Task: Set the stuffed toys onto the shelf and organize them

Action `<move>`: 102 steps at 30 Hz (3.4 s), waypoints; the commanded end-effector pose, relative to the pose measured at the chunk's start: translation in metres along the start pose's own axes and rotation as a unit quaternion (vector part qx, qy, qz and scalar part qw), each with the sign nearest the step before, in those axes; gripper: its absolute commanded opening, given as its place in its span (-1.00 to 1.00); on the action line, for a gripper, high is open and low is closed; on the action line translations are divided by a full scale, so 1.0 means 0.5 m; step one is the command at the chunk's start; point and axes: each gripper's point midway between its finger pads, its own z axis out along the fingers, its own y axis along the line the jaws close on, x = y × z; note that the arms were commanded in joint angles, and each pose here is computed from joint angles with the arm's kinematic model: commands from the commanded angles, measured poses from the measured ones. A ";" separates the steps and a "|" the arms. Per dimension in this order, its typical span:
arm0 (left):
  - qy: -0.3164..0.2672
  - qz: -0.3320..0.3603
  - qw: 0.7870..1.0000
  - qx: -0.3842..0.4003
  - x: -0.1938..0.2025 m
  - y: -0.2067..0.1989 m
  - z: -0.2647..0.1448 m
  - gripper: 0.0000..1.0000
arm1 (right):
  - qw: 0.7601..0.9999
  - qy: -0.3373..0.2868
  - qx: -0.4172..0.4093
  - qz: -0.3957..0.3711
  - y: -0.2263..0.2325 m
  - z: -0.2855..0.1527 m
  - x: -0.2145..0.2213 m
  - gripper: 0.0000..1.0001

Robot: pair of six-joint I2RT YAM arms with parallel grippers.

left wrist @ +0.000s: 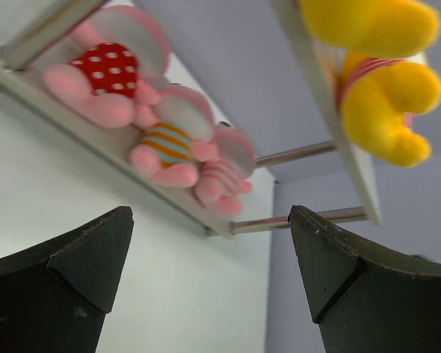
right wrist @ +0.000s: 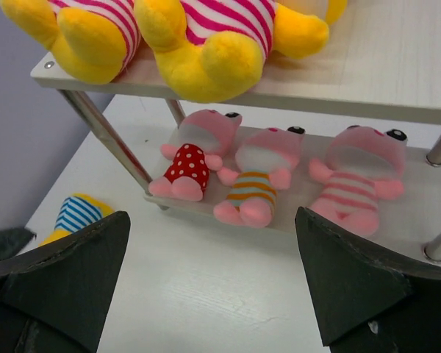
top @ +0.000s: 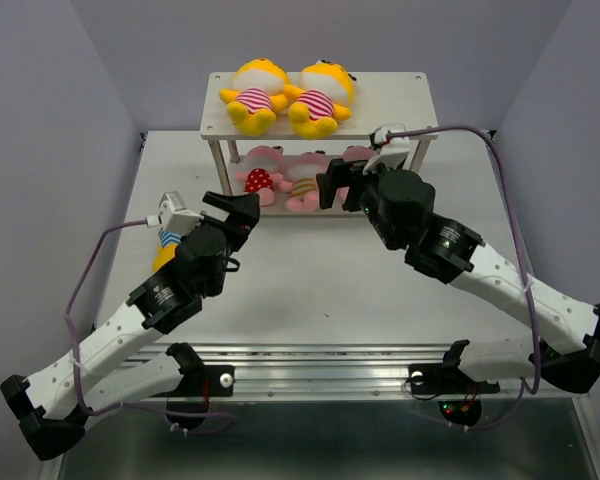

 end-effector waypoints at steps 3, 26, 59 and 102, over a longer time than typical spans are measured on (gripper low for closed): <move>-0.034 0.032 0.992 -0.114 -0.030 0.189 -0.047 0.98 | 0.998 -0.031 -0.046 0.034 0.040 0.087 -0.070 0.95; -0.013 0.032 0.989 -0.144 0.007 0.280 -0.046 0.98 | 0.998 -0.055 -0.013 0.035 -0.018 0.212 -0.102 0.56; -0.008 0.076 0.964 -0.256 -0.049 0.382 0.006 0.98 | 0.998 -0.059 -0.010 0.006 -0.049 0.211 -0.119 0.70; -0.047 0.061 0.856 -0.511 -0.128 0.665 0.027 -0.47 | 0.997 -0.070 -0.038 -0.021 -0.133 -0.030 -0.090 1.00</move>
